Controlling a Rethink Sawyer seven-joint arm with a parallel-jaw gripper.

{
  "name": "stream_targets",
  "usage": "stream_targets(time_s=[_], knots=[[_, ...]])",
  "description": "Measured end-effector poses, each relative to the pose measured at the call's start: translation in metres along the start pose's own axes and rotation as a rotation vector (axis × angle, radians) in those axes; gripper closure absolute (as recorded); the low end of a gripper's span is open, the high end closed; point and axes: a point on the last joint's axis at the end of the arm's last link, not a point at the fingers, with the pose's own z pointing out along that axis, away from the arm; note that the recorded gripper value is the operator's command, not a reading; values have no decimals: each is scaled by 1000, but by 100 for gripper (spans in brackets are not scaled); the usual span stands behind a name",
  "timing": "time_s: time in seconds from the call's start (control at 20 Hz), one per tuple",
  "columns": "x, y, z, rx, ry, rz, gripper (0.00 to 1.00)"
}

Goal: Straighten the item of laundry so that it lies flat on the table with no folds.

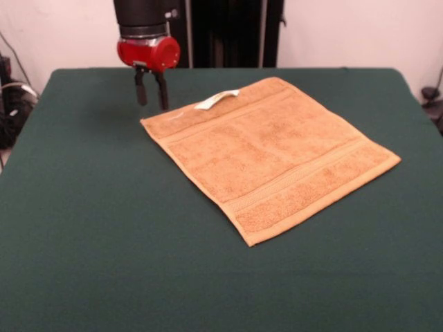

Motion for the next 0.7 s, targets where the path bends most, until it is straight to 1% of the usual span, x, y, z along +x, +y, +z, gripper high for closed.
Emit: stream_targets(time_s=[0.1, 0.35, 0.5, 0.7], knots=[[-4, 1, -3, 1, -10, -3, 0], [-20, 3, -20, 6, -61, -16, 0], [-26, 5, -29, 9, -78, -19, 0], [-34, 10, -52, 22, -104, -19, 0]])
